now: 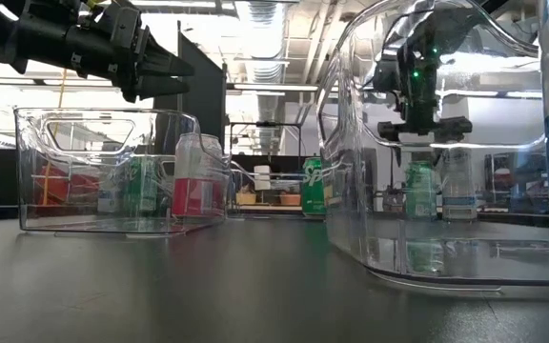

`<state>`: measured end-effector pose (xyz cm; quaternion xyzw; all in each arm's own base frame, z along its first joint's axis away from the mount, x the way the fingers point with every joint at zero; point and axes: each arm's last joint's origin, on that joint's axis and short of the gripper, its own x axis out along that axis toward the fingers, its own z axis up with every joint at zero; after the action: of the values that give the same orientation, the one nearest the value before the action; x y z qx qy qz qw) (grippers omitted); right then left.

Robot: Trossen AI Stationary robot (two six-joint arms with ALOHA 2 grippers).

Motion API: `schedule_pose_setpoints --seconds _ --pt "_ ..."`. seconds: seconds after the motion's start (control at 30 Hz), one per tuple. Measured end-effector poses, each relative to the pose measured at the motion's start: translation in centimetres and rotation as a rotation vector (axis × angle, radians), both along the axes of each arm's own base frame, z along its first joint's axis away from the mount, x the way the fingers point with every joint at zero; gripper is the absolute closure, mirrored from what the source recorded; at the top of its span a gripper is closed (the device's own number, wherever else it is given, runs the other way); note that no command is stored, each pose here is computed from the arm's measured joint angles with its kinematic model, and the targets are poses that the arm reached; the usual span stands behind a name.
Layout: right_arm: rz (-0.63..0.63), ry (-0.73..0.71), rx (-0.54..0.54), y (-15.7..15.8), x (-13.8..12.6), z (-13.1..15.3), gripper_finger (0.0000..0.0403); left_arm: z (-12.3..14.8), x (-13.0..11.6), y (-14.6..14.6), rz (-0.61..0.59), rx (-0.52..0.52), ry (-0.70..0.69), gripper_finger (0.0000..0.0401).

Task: Sort soda cans
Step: Put the green soda can into the top transparent bin

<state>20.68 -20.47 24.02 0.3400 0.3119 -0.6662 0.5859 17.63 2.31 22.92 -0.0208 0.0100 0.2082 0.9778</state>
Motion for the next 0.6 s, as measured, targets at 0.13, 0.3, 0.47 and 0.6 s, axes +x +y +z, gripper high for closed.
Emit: schedule_pose_setpoints --seconds 0.13,0.3,0.47,0.6 --pt "0.062 0.0 -0.037 1.4 0.9 0.7 0.0003 0.0 0.0 0.0 0.0 0.0 -0.001 0.0106" --pt "0.115 -0.045 -0.096 3.3 1.2 2.5 0.0003 0.0 0.0 0.0 0.001 0.001 -0.003 0.0106" --pt "0.076 -0.073 -0.114 3.4 0.7 3.1 0.0003 0.0 0.0 0.0 0.0 0.01 0.001 0.0106" --pt "0.05 -0.08 -0.112 2.6 1.5 2.0 0.0003 0.1 0.0 0.0 0.0 0.011 -0.005 0.0106"
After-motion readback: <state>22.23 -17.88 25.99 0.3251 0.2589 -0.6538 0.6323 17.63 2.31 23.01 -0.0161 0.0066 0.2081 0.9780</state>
